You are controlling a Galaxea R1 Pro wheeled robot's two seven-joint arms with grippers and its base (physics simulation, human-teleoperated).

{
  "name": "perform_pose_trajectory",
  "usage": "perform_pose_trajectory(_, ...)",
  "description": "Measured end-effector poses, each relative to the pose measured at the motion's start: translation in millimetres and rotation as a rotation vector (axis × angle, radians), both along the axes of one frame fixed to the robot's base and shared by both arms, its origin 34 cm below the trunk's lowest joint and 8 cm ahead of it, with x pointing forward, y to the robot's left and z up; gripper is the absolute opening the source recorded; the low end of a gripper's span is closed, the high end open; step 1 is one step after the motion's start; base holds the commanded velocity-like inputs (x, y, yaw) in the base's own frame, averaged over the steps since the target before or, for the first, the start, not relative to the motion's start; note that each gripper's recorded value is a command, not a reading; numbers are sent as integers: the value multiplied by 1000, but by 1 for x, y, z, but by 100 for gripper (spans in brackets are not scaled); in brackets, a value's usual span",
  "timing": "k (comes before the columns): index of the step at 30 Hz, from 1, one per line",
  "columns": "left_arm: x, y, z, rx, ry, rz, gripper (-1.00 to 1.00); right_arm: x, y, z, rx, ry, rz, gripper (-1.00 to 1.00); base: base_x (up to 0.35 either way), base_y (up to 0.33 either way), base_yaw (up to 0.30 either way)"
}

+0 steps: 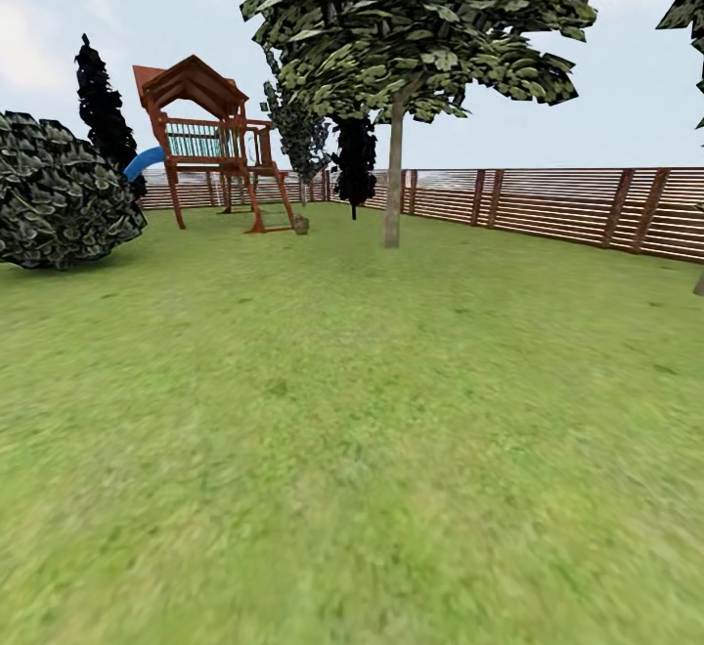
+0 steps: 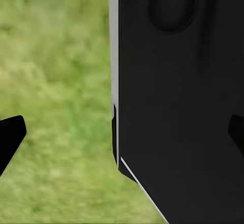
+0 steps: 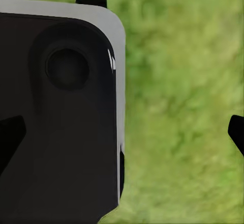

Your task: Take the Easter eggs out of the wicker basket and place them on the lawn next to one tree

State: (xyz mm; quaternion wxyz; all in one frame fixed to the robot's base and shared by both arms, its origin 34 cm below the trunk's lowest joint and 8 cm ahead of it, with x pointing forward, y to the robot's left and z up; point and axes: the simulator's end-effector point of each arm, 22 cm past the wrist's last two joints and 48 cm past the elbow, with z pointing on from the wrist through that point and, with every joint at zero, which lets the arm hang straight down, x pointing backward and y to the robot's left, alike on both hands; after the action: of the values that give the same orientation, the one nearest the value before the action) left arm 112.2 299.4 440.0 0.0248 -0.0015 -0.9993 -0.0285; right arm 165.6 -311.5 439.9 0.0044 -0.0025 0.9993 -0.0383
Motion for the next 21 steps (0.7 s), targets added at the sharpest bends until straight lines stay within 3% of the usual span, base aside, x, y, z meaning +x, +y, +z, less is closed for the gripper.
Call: perform_pose_trajectory(21,0,0,0,0,0,0,100,0,0,0,0,0,0,100,336,74,0)
